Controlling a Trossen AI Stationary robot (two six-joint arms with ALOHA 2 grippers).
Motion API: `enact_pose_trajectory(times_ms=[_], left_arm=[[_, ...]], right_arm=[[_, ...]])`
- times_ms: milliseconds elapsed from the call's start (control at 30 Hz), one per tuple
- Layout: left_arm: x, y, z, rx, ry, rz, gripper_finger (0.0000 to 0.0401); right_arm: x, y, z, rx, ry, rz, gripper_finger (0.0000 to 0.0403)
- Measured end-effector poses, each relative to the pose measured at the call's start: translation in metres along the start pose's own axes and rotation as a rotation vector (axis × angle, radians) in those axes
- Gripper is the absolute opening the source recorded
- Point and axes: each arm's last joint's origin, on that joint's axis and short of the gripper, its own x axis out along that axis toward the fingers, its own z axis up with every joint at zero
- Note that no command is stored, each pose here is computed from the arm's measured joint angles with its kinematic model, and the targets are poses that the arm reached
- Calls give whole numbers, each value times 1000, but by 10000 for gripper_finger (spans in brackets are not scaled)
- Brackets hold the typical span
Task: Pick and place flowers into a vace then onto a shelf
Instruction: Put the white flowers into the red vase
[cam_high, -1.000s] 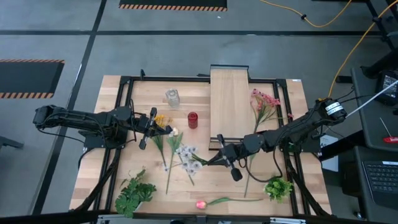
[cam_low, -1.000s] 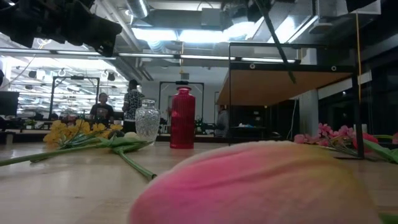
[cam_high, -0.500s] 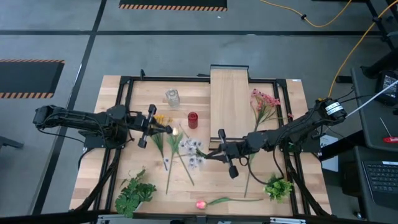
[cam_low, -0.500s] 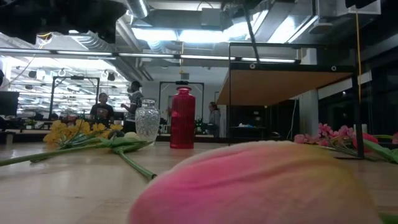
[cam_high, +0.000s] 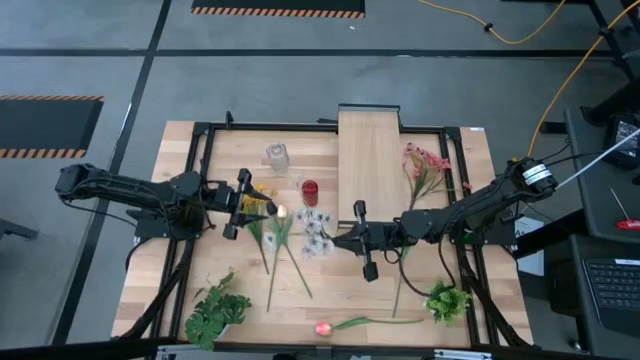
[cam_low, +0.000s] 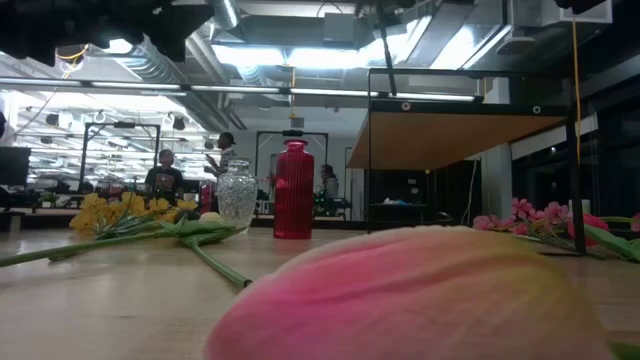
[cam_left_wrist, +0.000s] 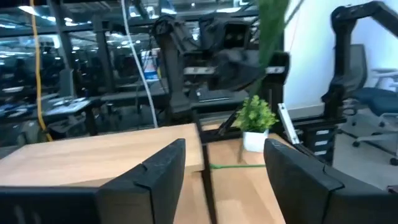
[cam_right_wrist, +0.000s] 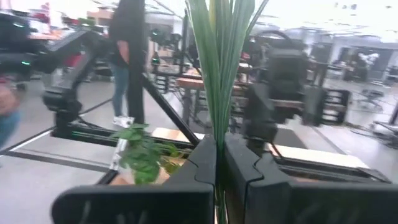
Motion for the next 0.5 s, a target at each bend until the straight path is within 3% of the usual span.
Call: enact_pose_trajectory(times_ms=[233,500], left_arm=[[30,-8,6,-49,43,52,217],[73,-14,16,-37,86,14,217]], right_arm=[[7,-6,-6,10,-51,-33,9],[13,-10,-18,27,-30,-52,9]])
